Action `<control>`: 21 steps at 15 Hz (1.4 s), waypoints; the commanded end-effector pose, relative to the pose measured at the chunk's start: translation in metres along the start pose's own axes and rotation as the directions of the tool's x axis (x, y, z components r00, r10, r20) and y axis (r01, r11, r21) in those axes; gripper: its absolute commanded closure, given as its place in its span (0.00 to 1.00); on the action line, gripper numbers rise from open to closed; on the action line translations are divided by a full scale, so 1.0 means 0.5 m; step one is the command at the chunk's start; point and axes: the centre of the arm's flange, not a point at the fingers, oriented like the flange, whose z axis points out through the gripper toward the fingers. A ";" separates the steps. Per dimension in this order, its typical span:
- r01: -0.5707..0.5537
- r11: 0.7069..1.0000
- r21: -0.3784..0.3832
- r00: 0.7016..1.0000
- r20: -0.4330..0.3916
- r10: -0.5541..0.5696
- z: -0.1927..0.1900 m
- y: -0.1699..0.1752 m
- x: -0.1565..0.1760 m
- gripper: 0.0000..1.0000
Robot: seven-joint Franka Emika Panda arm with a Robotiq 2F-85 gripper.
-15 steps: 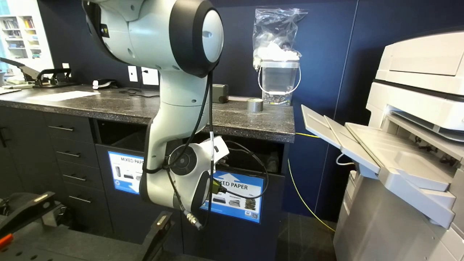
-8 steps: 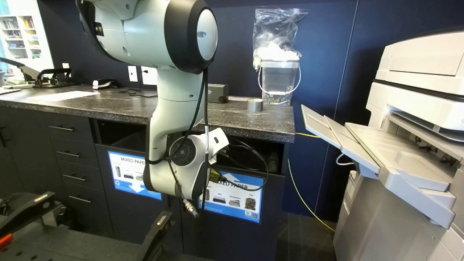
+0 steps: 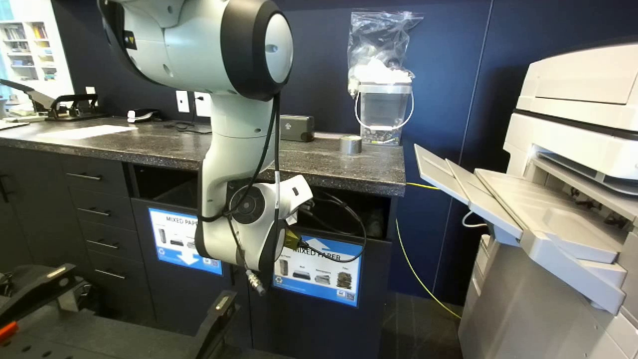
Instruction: Pick up the three papers from the countertop and put them in the bin on the right
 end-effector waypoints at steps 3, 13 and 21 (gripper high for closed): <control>-0.018 0.999 -0.045 0.999 -0.029 0.017 0.116 -0.004 -0.098 0.96; -0.036 0.993 -0.111 0.999 0.025 0.039 0.143 -0.021 -0.099 0.96; -0.062 0.989 -0.138 0.996 0.060 0.071 0.156 -0.034 -0.097 0.98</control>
